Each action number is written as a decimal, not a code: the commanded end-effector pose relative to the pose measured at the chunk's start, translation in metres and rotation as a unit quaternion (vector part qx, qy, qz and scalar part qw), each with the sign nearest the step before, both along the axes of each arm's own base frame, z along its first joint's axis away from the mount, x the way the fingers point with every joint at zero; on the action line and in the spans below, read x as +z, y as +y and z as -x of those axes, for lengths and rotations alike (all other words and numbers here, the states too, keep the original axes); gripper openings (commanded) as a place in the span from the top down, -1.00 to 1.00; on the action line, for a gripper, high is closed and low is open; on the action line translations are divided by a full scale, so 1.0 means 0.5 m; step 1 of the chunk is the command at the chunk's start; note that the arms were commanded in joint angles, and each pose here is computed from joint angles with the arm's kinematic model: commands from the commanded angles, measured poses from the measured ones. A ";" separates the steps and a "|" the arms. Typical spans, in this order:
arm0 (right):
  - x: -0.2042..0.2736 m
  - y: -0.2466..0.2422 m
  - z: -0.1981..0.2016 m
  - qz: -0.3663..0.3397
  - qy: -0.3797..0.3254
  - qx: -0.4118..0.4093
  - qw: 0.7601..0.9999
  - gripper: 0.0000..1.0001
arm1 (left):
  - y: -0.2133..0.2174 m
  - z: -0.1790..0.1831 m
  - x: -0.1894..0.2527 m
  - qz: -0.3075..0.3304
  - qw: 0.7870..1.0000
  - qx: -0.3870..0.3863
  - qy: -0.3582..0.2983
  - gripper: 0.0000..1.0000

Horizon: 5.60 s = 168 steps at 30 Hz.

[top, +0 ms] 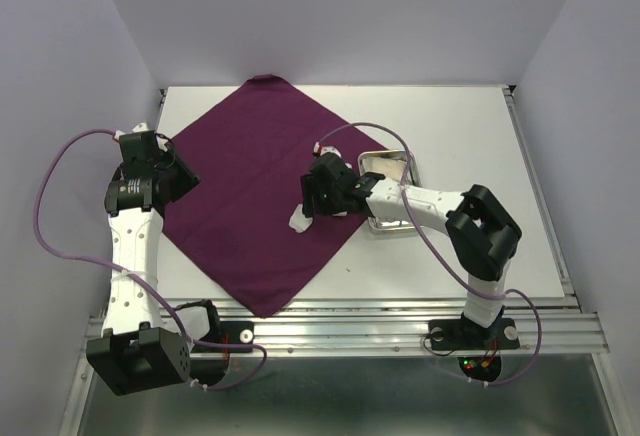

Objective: Prepare the surgical pack
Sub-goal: Adjust the medical item in the surgical kit.

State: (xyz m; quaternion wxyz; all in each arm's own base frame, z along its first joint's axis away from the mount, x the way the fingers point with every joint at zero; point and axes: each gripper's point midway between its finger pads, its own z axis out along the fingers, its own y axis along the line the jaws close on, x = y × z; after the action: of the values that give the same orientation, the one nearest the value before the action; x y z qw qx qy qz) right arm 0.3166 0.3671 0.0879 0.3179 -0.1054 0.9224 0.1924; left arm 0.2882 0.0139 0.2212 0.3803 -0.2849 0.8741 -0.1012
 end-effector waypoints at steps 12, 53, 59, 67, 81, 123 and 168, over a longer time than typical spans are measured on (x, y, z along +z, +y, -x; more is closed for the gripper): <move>-0.031 0.034 0.020 -0.058 0.037 -0.012 0.998 -0.22 | 0.003 -0.001 0.009 -0.008 1.000 -0.006 -0.015 0.28; -0.043 0.087 0.013 -0.076 0.053 0.025 0.995 0.53 | -0.001 -0.001 0.007 -0.006 1.000 -0.013 -0.015 0.30; -0.035 0.082 0.018 -0.080 0.053 0.023 0.995 0.62 | -0.002 -0.001 0.007 -0.006 1.000 -0.014 -0.016 0.32; -0.002 0.067 0.024 -0.083 0.036 0.027 0.996 0.65 | -0.003 -0.002 0.007 -0.005 1.000 -0.016 -0.017 0.32; 0.025 -0.019 0.002 -0.046 0.027 0.057 0.997 0.77 | -0.004 -0.003 0.006 -0.003 1.000 -0.016 -0.015 0.33; -0.044 -0.146 -0.064 -0.004 0.065 -0.019 0.998 0.66 | -0.002 -0.003 0.004 -0.006 1.000 -0.016 -0.014 0.34; 0.042 -0.198 -0.080 0.008 0.025 -0.064 0.998 -0.62 | -0.011 -0.005 0.002 0.004 1.000 -0.023 -0.015 0.36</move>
State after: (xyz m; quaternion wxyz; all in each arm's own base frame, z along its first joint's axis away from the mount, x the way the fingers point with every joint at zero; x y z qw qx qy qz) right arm 0.3472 0.2685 0.0838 0.2786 -0.0477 0.9467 0.1544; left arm 0.2885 0.0084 0.2165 0.3760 -0.2740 0.8778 -0.1140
